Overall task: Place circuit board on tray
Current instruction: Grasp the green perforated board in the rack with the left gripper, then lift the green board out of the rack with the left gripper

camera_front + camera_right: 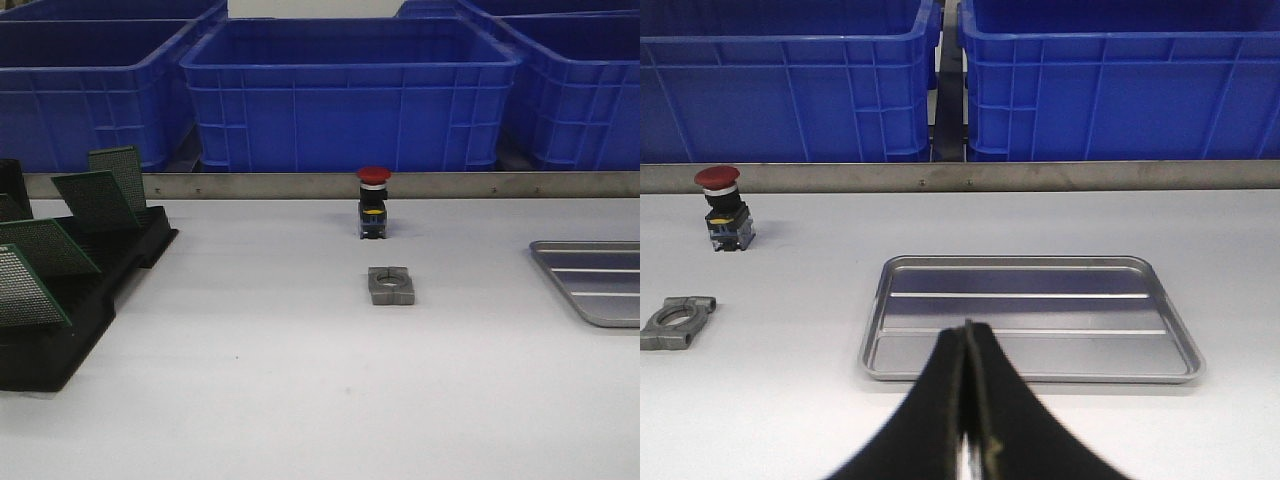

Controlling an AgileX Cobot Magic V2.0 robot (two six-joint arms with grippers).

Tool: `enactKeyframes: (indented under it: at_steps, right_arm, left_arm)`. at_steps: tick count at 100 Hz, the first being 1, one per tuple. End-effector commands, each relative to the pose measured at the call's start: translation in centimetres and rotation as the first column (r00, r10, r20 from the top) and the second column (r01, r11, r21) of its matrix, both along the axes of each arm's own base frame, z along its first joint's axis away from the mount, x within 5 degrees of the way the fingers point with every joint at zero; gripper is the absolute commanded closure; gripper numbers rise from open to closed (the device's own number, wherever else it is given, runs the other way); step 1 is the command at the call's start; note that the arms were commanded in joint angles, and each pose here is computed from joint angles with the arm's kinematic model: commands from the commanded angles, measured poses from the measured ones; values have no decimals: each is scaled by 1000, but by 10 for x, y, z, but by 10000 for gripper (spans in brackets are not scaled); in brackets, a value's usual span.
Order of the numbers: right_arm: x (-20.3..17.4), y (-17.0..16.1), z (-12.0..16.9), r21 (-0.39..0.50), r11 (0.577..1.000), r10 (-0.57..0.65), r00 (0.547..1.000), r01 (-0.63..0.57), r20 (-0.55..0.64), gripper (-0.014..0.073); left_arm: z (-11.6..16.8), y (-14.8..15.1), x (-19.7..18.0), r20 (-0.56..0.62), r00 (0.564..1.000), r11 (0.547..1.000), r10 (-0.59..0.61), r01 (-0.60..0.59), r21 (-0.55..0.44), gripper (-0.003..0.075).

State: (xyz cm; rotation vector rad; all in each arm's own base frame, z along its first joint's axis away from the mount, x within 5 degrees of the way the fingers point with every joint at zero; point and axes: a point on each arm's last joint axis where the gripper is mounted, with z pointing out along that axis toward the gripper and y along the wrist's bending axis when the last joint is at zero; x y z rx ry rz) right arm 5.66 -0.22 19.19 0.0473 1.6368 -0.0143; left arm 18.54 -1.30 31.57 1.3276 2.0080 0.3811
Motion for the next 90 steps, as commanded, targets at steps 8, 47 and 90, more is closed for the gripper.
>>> enactKeyframes:
  at_steps: [8,47,90]
  right_arm:
    - [-3,0,13,-9,1000,-3,993,4,117,655]
    - [-3,0,13,-10,1000,-3,993,4,117,655]
    - [-3,0,14,2,1000,-3,992,3,124,655]
  left_arm:
    - [21,-20,-8,76,996,973,-36,52,-223,741]
    - [-5,-88,-4,-109,932,882,-345,283,-376,741]
    - [-47,-159,-4,-230,818,816,-527,412,-405,741]
